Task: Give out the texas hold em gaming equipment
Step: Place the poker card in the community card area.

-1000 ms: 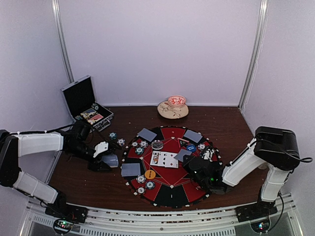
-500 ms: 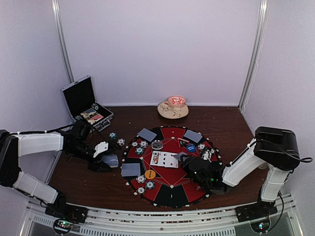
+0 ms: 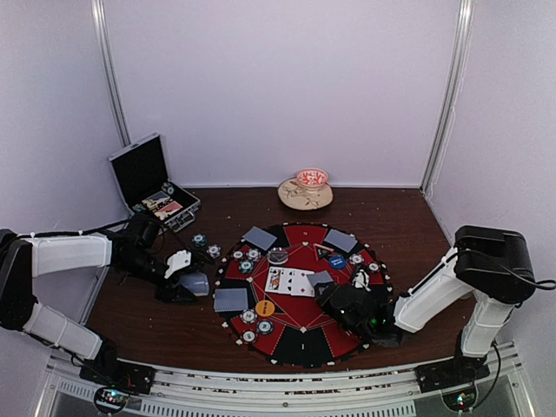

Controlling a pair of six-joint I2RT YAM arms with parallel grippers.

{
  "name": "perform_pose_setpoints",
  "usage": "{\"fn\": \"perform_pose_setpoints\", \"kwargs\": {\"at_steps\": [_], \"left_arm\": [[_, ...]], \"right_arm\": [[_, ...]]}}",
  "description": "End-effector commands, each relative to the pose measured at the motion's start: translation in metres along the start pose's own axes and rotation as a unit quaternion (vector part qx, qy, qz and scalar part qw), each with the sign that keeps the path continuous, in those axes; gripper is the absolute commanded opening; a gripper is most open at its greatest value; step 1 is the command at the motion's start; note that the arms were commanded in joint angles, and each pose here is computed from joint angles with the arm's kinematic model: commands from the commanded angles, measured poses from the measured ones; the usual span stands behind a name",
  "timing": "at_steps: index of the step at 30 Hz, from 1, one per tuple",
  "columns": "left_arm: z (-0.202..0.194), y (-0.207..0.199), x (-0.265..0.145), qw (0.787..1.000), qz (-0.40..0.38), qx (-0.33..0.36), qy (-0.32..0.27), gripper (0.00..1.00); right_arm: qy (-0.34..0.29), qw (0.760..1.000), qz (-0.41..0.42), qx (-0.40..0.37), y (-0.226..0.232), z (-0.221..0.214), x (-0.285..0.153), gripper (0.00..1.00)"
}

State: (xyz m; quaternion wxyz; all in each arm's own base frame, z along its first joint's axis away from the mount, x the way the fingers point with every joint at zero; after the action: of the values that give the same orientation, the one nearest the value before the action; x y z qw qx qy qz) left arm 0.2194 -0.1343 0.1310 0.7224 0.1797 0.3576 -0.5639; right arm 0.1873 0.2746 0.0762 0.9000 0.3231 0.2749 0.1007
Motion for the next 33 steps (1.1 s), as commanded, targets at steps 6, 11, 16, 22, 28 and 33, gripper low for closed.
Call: {"fn": "perform_pose_setpoints", "kwargs": {"at_steps": [6, 11, 16, 22, 28, 33], "left_arm": [[0.005, 0.000, -0.003, 1.000, 0.001, 0.014, -0.016, 0.53], [0.006, 0.000, -0.003, 1.000, 0.002, 0.015, -0.017, 0.53], [0.006, -0.001, -0.003, 1.000, 0.002, 0.015, -0.018, 0.53], [0.005, 0.000, -0.003, 1.000, 0.002, 0.014, -0.017, 0.53], [0.006, -0.001, -0.004, 1.000, 0.003, 0.015, -0.018, 0.53], [0.005, 0.000, -0.003, 1.000, 0.002, 0.013, -0.017, 0.53]], "right_arm": [[0.048, 0.998, 0.009, -0.030, 0.008, -0.018, 0.007, 0.50], [0.057, 0.998, 0.013, -0.036, 0.013, -0.022, 0.011, 0.50], [0.053, 0.998, 0.005, -0.038, 0.010, -0.020, 0.009, 0.51], [0.060, 0.997, 0.008, -0.042, 0.010, -0.019, 0.006, 0.51], [0.076, 0.996, 0.016, -0.049, 0.015, -0.022, 0.001, 0.53], [0.064, 0.997, 0.013, -0.051, 0.015, -0.015, -0.010, 0.56]]}}
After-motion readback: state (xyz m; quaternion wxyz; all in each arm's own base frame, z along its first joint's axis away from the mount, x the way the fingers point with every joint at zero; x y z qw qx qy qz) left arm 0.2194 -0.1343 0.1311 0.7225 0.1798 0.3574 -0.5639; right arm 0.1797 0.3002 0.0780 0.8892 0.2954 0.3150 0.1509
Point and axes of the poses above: each gripper's point midway between its finger pads, its own x axis out along the fingers, its own y axis along the line the jaws close on, z = x × y, the point moved 8 cm from there along -x, back along the fingers, and after that the axes turned 14 degrees about -x, right-handed, at the moved point
